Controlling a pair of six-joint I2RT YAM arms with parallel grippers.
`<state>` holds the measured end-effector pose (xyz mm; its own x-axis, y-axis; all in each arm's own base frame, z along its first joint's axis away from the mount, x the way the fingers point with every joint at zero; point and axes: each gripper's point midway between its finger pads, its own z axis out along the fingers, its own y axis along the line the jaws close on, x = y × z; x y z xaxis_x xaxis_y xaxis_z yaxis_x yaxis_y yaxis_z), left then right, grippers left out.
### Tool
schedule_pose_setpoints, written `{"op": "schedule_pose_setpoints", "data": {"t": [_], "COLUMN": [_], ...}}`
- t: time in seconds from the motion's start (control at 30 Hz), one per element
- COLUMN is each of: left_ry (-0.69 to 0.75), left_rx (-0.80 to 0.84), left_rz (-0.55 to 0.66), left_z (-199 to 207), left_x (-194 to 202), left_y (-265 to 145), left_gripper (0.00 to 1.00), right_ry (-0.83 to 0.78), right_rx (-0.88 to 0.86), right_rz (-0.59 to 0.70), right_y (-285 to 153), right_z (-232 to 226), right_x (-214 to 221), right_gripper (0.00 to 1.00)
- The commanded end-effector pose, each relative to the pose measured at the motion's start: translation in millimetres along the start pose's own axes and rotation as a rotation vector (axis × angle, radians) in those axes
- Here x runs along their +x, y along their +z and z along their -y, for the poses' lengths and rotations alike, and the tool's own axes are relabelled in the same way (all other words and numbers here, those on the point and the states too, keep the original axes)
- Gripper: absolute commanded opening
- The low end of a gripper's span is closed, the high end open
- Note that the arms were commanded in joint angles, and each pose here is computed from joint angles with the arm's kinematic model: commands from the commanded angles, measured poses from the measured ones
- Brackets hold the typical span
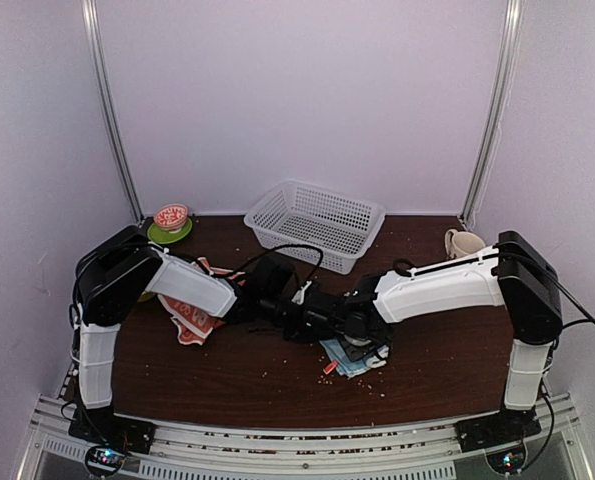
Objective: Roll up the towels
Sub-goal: Roll the towel at the center of the board.
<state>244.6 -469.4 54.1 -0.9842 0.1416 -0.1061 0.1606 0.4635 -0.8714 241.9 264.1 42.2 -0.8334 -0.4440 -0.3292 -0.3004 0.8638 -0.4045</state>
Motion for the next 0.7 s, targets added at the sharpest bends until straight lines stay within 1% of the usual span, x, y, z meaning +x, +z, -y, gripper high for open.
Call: {"op": "schedule_pose_setpoints", "data": {"t": [0.0,0.17,0.27,0.37,0.53,0.67], "left_ry": [0.052,0.047,0.031,0.014,0.013,-0.01], "left_rx": [0.141,0.144,0.122,0.137,0.14,0.115], "left_rz": [0.026,0.032,0.013,0.004,-0.003,-0.017], "left_z": [46.4,50.7,41.7,38.4,35.2,22.2], "left_x": [-7.3,-12.7,-16.3,-20.1,-24.5,-22.6], "left_y": [-8.3,-6.2,5.3,16.1,25.5,32.5], "left_gripper": [0.19,0.17,0.16,0.16,0.16,0.15], "right_ry": [0.024,0.031,0.037,0.04,0.04,0.041], "right_rx": [-0.014,-0.021,-0.036,-0.052,-0.07,-0.095], "right_rz": [-0.007,-0.006,-0.005,-0.006,-0.002,0.003], "right_y": [4.2,3.9,3.8,3.2,1.4,-1.7], "right_z": [-3.2,-3.4,-5.4,-8.4,-10.7,-12.9], "right_x": [3.3,2.8,2.8,2.0,1.0,-0.9], "right_gripper": [0.0,0.0,0.0,0.0,0.0,0.0]}}
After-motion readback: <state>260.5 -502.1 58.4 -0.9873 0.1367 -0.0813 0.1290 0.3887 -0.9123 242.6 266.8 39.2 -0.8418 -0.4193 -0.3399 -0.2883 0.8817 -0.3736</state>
